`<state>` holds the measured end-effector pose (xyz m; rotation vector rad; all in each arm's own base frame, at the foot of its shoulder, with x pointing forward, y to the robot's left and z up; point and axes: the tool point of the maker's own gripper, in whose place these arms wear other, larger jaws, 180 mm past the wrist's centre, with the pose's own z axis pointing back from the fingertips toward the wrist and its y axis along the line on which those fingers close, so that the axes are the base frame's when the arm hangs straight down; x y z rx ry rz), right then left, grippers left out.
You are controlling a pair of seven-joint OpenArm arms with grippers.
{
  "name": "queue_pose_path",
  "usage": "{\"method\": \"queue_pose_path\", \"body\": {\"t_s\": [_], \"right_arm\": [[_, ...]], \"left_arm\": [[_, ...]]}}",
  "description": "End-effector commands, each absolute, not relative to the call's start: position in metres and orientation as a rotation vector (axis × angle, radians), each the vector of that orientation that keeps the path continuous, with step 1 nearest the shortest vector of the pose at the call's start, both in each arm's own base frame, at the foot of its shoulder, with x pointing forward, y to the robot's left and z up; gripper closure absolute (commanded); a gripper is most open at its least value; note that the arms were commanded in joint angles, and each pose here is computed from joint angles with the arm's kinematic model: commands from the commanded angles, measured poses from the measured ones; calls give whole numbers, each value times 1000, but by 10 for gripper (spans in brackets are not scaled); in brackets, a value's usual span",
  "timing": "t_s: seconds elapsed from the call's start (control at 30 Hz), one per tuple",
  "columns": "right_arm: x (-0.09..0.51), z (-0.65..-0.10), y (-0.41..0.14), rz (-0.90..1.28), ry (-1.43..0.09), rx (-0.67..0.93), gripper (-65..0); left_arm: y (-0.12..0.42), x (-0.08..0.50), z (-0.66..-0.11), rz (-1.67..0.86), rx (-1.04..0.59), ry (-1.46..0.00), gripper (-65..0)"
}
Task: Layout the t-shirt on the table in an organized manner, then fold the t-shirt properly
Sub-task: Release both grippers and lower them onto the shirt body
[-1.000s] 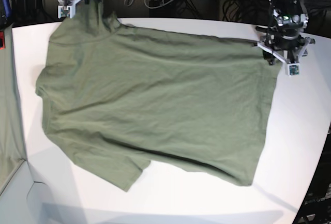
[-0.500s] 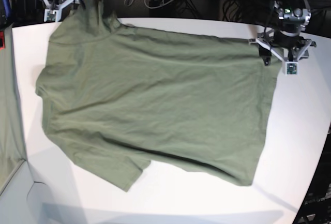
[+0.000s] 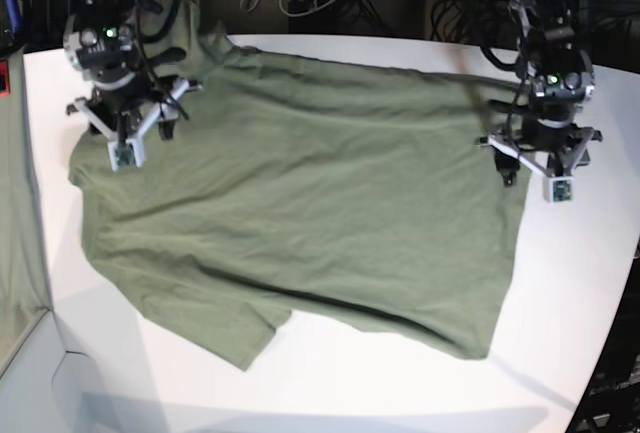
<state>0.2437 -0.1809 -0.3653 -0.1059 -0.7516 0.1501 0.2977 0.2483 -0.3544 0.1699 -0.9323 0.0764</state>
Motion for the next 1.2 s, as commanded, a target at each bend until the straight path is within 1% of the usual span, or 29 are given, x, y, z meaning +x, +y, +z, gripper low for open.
{"method": "queue_pose_path", "body": {"t_s": [0.0, 0.17, 0.33, 0.47, 0.67, 0.83, 0.93, 1.17], "right_arm": [[264, -354, -180, 171, -796, -106, -326], [319, -355, -176, 187, -792, -88, -326], [355, -372, -187, 169, -744, -80, -326], [368, -382, -195, 158, -718, -78, -325], [373, -379, -193, 160, -755, -73, -325], [382, -370, -193, 161, -790, -74, -325], [390, -364, -191, 160, -819, -71, -325], [421, -351, -181, 178, -880, -48, -326]], "left_arm": [[252, 310, -348, 85, 171, -966, -385], [254, 320, -390, 128, 127, -870, -385], [254, 308, -427, 145, 103, -767, -385], [259, 295, -445, 153, 107, -711, -384], [287, 247, -468, 122, 167, -602, -384], [308, 215, -475, 94, 214, -537, -384], [311, 211, -465, 73, 234, -552, -384], [298, 224, -411, 1, 269, -693, -384]]}}
